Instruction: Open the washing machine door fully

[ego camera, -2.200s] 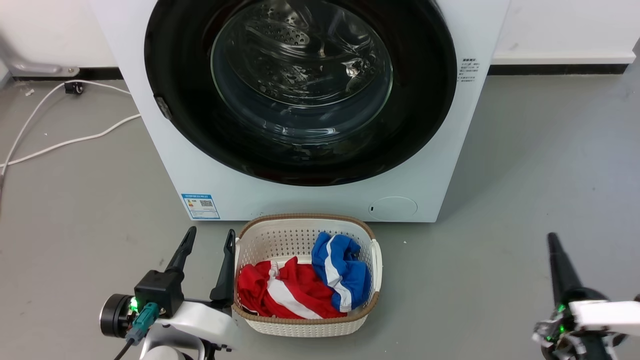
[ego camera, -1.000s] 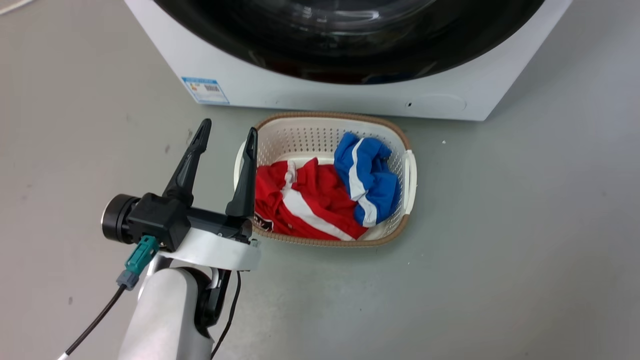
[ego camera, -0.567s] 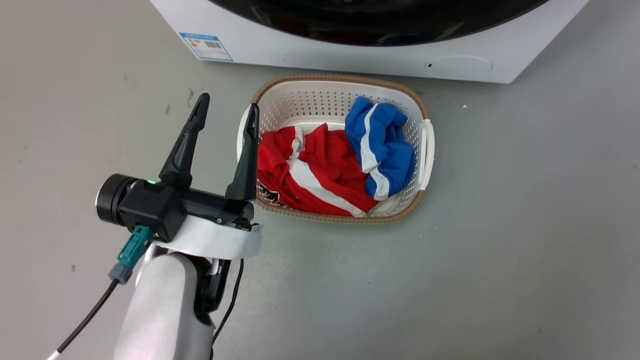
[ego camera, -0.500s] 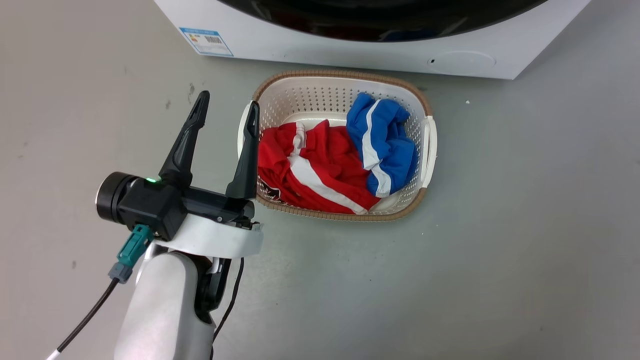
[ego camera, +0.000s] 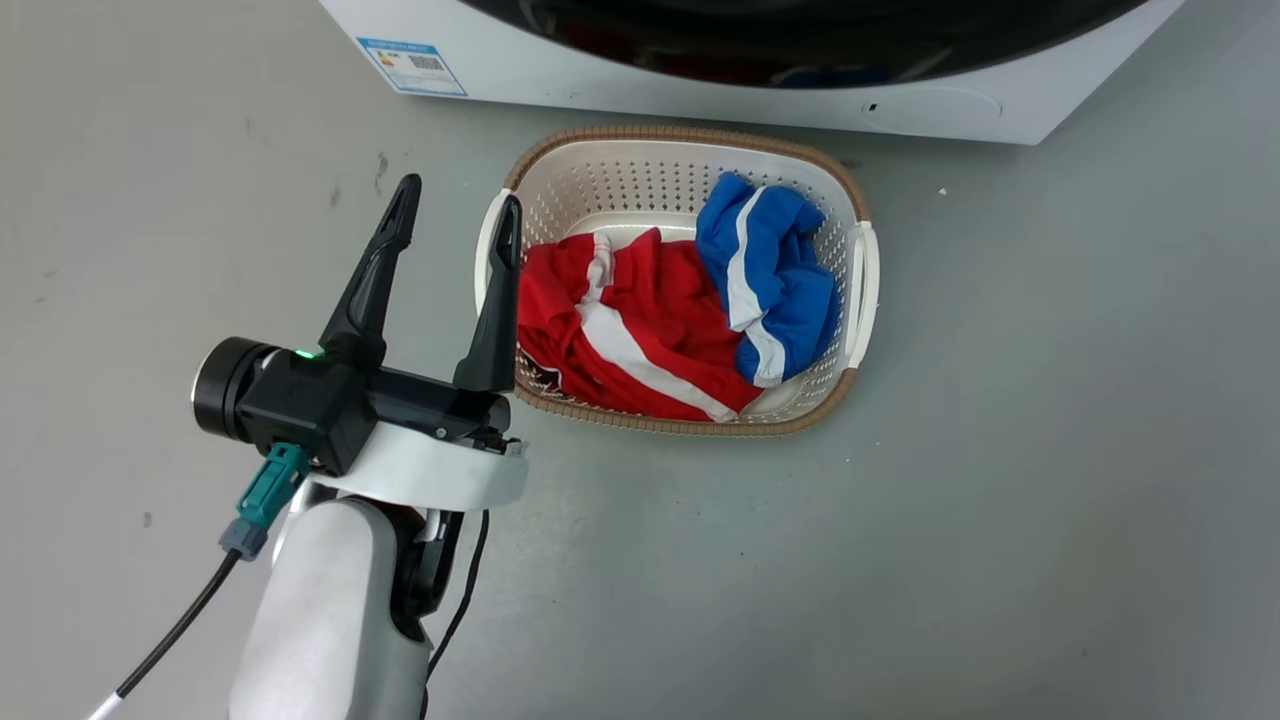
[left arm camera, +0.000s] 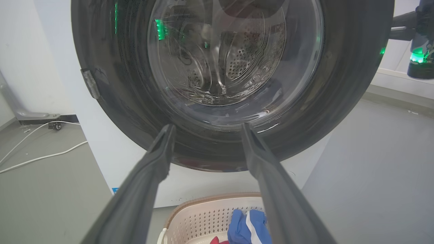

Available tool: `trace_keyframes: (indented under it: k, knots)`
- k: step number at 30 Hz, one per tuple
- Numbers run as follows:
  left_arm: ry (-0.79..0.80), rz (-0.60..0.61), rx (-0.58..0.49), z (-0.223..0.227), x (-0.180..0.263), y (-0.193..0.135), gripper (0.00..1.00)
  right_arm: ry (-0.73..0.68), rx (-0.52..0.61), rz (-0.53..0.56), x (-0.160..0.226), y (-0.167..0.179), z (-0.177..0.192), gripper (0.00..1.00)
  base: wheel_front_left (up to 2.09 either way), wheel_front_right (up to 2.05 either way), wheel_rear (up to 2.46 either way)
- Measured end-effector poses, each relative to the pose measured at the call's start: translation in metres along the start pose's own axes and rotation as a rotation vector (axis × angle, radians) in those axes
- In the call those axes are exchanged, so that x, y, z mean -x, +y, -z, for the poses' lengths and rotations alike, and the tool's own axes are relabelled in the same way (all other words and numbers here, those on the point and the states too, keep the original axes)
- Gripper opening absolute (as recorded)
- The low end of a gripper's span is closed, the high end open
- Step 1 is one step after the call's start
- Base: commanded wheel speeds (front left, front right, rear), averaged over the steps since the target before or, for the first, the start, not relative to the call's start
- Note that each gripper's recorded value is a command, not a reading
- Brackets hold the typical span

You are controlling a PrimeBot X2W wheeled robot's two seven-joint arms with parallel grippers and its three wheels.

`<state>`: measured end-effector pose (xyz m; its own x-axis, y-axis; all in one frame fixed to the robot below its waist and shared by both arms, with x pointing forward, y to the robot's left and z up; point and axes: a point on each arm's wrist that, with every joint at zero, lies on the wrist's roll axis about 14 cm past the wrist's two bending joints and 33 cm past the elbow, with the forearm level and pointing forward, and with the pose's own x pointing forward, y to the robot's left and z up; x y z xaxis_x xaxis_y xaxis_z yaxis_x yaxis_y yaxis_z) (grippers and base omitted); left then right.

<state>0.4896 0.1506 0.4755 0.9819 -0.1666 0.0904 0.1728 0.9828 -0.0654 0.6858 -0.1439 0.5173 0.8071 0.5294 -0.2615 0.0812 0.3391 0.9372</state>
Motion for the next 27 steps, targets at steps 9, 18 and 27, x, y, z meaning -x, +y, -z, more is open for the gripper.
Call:
trace_keyframes:
  k: [9, 18, 27]
  knots:
    - [-0.03, 0.003, -0.004, -0.017, 0.004, -0.004, 1.0, 0.166, 0.024, 0.037, 0.029, -0.008, 0.038, 0.0, 0.0, 0.0, 0.0]
    - [-0.041, 0.007, -0.005, -0.034, 0.025, -0.01, 1.0, 0.336, 0.061, 0.019, 0.065, 0.002, 0.091, 0.0, 0.0, 0.0, 0.0]
    - [-0.042, 0.016, -0.012, -0.047, 0.052, -0.016, 1.0, 0.491, 0.092, -0.047, 0.103, 0.017, 0.16, 0.0, 0.0, 0.0, 0.0]
